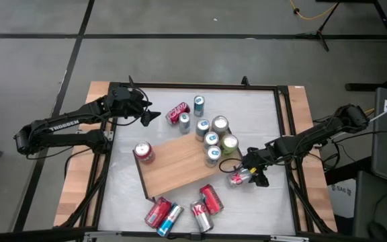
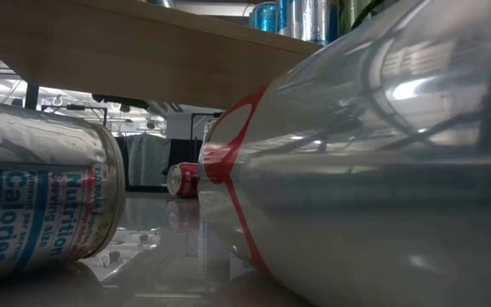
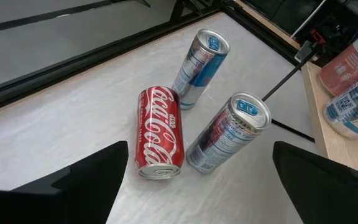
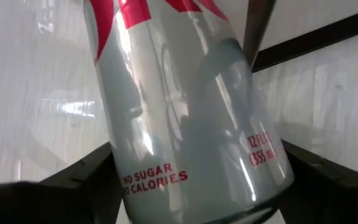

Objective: Place canned beverage on shelf
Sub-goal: Put the red silver soda can on the shelf

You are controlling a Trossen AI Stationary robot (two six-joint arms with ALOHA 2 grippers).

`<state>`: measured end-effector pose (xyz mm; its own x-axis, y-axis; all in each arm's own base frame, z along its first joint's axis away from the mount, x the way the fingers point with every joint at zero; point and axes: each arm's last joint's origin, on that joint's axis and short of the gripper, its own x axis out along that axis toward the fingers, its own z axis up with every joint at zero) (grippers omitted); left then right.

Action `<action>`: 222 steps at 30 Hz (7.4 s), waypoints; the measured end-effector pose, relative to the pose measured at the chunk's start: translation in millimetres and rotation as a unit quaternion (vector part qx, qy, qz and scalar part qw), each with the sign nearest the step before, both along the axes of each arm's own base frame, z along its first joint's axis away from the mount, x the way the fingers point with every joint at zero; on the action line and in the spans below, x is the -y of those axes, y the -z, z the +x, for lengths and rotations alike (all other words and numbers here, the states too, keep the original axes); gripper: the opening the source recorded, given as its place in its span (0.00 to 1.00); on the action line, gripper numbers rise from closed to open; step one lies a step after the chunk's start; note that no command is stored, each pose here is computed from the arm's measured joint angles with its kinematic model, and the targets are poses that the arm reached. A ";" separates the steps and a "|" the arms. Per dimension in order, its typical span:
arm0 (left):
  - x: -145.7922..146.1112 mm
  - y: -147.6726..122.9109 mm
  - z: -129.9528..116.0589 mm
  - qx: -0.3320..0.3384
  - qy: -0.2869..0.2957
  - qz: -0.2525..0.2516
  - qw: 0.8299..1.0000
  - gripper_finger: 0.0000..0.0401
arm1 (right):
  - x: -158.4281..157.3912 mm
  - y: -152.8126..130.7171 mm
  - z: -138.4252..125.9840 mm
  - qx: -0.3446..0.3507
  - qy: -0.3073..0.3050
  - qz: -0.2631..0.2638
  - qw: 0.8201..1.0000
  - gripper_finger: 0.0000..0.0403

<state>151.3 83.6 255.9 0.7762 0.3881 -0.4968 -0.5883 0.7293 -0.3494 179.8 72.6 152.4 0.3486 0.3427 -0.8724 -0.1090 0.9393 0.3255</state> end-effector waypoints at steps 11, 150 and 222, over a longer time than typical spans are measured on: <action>0.0 -0.1 0.0 0.000 0.000 0.000 1.000 0.98 | 1.9 1.4 -4.2 -0.025 0.004 -0.013 1.000 0.81; -0.1 0.1 0.0 0.000 0.000 0.000 1.000 0.98 | -2.8 -115.3 -0.9 -0.118 -0.068 -0.010 0.991 0.74; 59.6 -160.1 232.7 0.218 0.252 0.255 0.908 0.98 | 12.2 -256.0 45.2 0.288 0.245 -0.347 0.858 0.75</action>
<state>384.0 24.0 415.9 0.9988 0.0227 0.0437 -0.0222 0.9997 -0.0110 225.0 60.4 408.4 0.7438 -0.5011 -0.4422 0.3999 0.8639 -0.3063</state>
